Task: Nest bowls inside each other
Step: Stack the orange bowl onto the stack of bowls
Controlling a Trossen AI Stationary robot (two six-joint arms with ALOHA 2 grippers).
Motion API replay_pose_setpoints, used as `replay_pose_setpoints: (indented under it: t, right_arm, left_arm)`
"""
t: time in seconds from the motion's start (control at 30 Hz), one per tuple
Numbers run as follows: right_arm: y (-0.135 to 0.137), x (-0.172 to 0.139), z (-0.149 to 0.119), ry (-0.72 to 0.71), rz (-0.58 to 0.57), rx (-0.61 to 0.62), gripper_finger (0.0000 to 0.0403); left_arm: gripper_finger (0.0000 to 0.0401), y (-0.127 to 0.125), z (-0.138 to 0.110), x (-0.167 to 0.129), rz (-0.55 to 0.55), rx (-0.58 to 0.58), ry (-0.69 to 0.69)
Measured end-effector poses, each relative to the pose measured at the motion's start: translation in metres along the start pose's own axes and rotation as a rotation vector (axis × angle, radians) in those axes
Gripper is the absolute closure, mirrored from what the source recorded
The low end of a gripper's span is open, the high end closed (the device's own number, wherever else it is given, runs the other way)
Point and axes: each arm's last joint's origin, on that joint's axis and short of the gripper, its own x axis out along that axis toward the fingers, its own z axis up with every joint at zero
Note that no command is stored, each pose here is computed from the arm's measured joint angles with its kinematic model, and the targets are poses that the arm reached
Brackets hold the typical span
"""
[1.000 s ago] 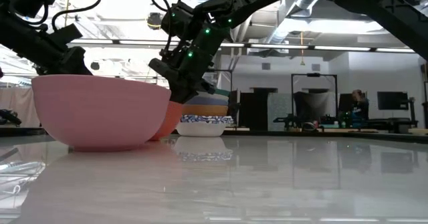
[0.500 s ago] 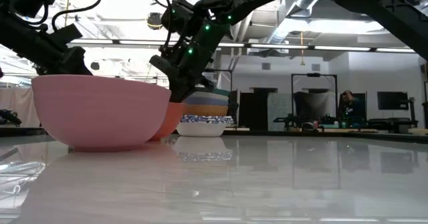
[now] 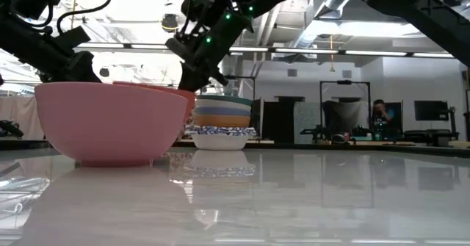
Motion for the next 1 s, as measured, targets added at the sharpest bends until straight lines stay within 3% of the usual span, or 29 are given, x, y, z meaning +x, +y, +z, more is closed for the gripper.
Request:
replay_pose_setpoints:
  t: [0.33,0.53,1.0]
  right_arm:
    - [-0.024,-0.024,0.024,-0.019,-0.017,-0.050,0.0396]
    - [-0.052,-0.037,0.038,-0.048,0.131,-0.028,0.0396]
    - [-0.127,-0.081,0.056,-0.112,0.040,0.065,0.0396]
  left_arm:
    - [0.0211,0.000,0.000,0.000,0.000,0.000,0.000]
    - [0.0211,0.000,0.000,0.000,0.000,0.000,0.000]
    - [0.0211,0.000,0.000,0.000,0.000,0.000,0.000]
